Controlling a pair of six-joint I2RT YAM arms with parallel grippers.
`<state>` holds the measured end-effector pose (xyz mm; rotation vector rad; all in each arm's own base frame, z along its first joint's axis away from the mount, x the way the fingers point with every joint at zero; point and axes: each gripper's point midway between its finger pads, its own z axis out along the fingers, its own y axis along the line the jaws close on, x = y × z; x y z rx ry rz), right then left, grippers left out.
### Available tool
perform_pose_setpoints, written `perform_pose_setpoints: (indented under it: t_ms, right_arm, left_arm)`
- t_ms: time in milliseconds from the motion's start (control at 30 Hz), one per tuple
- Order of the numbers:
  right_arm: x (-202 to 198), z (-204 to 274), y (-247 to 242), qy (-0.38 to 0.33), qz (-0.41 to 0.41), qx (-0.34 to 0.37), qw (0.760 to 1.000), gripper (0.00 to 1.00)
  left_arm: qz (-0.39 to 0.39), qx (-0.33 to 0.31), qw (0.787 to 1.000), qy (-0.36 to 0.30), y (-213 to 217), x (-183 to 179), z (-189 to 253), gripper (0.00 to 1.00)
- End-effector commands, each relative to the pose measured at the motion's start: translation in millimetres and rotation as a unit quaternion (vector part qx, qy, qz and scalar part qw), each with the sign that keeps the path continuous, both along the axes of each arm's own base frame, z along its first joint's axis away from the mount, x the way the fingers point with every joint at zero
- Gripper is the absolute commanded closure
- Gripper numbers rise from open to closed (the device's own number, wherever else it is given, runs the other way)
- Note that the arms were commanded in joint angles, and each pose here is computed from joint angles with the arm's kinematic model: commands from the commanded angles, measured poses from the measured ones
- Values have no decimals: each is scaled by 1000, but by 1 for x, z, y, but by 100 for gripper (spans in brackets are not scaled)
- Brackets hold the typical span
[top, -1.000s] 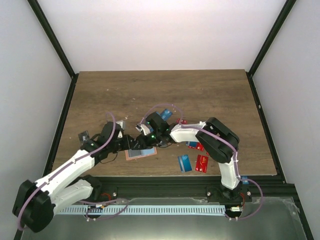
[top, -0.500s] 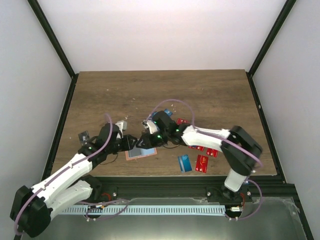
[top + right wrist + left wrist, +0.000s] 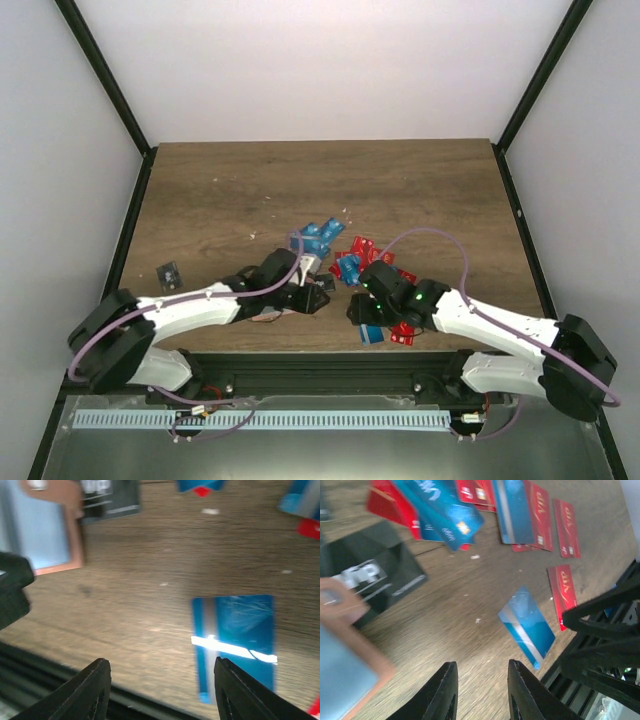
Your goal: Put the credit cards into the card holder
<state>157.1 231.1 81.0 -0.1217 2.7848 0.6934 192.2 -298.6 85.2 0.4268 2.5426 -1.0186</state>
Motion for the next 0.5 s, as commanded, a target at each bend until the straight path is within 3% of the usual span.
perform_pose_setpoints:
  t_ms: [0,200,467]
  right_arm:
    - [10,-18,-41,-7,-75,-104,992,41]
    - [12,-50,-56,21,-99,-159,982,47]
    - [-5,-76,-35,80,-38,-144,986,49]
  left_arm:
    - [-62,-29,997,-22,-40,-2,9,70]
    - [-84,-16,996,-11,-52,-5,-8,70]
    - [-77,-3,997,-24,-43,-5,-13,70]
